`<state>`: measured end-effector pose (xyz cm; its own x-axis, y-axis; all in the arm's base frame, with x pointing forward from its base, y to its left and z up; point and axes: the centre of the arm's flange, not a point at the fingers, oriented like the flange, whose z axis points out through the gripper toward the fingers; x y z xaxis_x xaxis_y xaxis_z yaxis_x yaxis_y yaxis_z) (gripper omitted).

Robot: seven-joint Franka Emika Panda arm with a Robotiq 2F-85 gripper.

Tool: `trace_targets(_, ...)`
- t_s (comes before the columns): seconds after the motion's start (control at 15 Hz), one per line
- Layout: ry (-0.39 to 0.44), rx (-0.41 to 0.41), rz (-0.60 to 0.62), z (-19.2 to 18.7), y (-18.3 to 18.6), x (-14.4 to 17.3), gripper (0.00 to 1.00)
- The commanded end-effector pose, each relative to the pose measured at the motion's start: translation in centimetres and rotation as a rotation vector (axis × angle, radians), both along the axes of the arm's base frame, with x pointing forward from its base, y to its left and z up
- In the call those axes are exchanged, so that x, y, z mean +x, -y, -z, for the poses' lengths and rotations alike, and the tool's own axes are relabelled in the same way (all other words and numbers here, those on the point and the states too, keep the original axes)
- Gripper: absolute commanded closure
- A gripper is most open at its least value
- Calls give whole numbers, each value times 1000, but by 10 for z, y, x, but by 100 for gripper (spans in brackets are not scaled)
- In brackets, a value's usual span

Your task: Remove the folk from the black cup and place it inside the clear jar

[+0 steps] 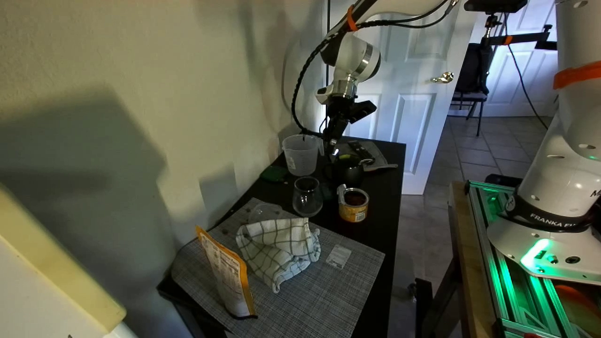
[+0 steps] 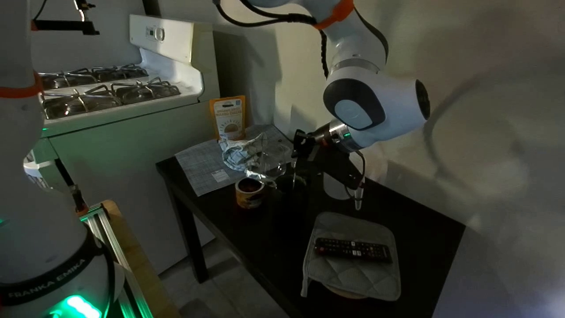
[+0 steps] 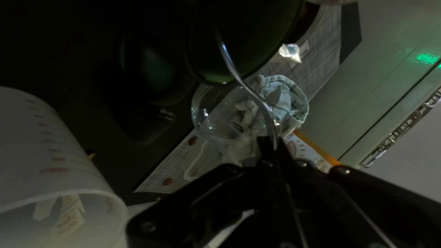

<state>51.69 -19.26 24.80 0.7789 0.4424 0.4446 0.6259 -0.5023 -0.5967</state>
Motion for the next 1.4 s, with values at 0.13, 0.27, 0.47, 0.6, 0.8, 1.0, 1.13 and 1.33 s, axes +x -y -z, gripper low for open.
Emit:
trace_targets(0.13,1,86,-24,-37,-2,-25,99)
trace_targets(0.27,31,60,-15,-53,1,-33,99)
trace_targets(0.47,118,33,21,-80,10,-42,99)
trace_targets(0.6,191,35,57,-98,17,-46,99)
trace_targets(0.8,330,13,143,-121,33,-43,99)
trace_targets(1.0,435,25,265,-134,52,-30,99)
trace_targets(1.13,491,35,366,-138,62,-15,99)
trace_targets(1.33,456,33,340,-142,64,-18,96)
